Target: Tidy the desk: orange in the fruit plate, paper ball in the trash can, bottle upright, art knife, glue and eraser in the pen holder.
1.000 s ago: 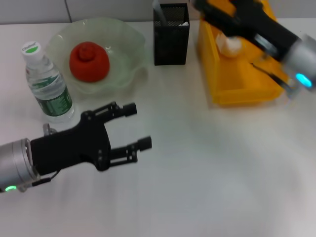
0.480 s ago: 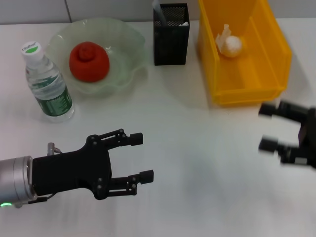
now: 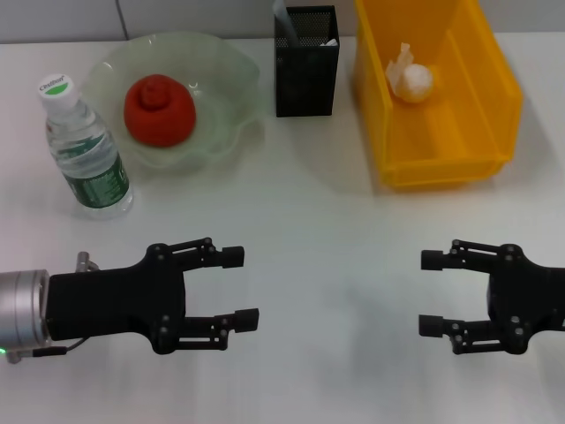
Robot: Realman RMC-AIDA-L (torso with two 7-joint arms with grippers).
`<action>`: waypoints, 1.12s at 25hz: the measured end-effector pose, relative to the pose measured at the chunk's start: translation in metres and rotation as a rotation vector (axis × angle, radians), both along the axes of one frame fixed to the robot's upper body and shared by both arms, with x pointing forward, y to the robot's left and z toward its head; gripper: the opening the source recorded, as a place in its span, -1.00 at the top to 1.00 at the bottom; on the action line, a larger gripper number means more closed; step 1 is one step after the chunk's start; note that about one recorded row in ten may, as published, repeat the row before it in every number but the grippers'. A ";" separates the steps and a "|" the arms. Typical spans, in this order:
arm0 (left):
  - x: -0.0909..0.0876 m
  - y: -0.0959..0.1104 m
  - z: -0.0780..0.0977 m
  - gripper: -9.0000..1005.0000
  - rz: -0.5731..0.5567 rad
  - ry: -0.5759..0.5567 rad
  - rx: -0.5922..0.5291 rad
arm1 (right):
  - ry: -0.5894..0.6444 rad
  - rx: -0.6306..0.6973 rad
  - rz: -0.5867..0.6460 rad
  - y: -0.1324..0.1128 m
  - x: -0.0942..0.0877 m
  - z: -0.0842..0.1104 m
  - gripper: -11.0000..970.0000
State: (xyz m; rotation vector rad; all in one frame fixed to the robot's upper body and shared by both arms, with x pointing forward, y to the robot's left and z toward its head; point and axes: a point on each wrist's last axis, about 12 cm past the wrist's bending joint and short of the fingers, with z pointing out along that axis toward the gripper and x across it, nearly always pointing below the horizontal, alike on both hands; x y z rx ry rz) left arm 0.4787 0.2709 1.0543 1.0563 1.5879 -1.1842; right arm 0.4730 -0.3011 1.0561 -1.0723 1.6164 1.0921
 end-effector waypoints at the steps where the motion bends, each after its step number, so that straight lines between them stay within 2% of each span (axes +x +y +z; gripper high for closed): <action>1: 0.000 0.001 0.000 -0.63 -0.002 0.000 0.003 | -0.007 -0.001 0.001 0.002 0.001 0.000 -0.71; 13: -0.002 0.013 0.003 -0.63 -0.046 0.003 0.044 | -0.020 0.009 0.026 0.014 0.005 -0.001 -0.71; 28: -0.004 0.014 0.003 -0.63 -0.058 0.005 0.044 | -0.019 0.010 0.030 0.015 0.007 0.001 -0.71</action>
